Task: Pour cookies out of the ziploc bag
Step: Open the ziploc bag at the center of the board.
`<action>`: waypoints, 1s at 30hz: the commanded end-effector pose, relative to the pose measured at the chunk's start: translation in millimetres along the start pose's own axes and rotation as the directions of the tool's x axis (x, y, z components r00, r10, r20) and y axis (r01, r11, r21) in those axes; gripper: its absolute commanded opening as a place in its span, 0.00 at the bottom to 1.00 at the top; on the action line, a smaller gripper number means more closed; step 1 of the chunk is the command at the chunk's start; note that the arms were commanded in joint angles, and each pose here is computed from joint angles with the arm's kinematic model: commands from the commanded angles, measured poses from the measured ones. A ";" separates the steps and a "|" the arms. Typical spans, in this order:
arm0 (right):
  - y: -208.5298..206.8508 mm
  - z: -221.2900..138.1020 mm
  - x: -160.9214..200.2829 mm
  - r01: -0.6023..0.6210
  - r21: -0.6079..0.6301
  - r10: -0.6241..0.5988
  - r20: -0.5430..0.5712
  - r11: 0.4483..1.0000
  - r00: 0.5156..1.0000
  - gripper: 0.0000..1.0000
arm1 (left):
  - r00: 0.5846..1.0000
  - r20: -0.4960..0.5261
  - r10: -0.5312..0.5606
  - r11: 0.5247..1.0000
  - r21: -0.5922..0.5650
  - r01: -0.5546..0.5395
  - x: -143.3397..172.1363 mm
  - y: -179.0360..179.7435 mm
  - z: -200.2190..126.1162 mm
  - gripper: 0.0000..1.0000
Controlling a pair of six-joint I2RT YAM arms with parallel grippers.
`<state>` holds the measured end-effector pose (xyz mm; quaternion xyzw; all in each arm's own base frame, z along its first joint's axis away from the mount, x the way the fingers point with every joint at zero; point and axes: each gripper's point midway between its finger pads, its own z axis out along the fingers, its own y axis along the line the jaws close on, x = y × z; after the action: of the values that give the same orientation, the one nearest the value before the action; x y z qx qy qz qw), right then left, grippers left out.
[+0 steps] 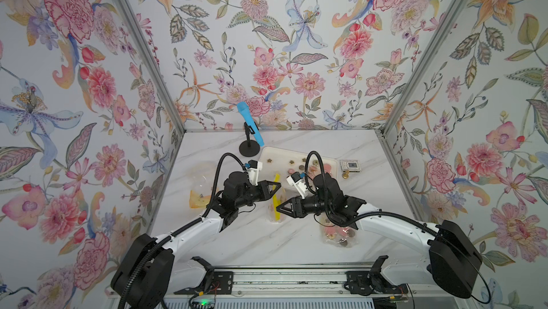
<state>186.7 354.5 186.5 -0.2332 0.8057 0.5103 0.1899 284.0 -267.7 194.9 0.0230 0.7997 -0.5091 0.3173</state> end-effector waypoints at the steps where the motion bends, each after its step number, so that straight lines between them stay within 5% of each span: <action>1: 7.6 0.1 -11.4 0.033 0.045 -0.035 0.042 0.998 0.999 0.34 | 0.999 0.042 0.022 1.000 0.012 -0.023 -14.1 -14.3 -4.6 0.17; 7: 3.8 -7.3 -13.8 0.035 0.128 -0.047 0.090 0.991 0.995 0.27 | 0.999 0.043 0.019 1.000 0.003 -0.019 -13.8 -12.7 -5.1 0.24; 12: -7.0 -18.2 -19.0 0.012 0.153 -0.032 0.129 0.988 0.991 0.46 | 0.999 0.031 0.027 0.999 0.017 -0.027 -11.9 -16.8 -7.4 0.34; 21: -13.8 -22.6 -28.8 -0.031 0.113 0.012 0.160 0.993 0.987 0.43 | 0.999 0.024 0.033 0.999 0.019 -0.033 -10.1 -21.3 -13.9 0.35; 30: -8.8 -18.2 -36.5 -0.046 0.066 0.034 0.168 0.997 0.985 0.46 | 0.999 0.009 0.040 0.999 -0.021 -0.040 -6.1 -16.6 -25.4 0.48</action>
<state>219.3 335.5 203.5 -0.1682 0.8164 0.4885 0.2580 272.2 -255.8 207.0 0.0226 0.8041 -0.4975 0.3246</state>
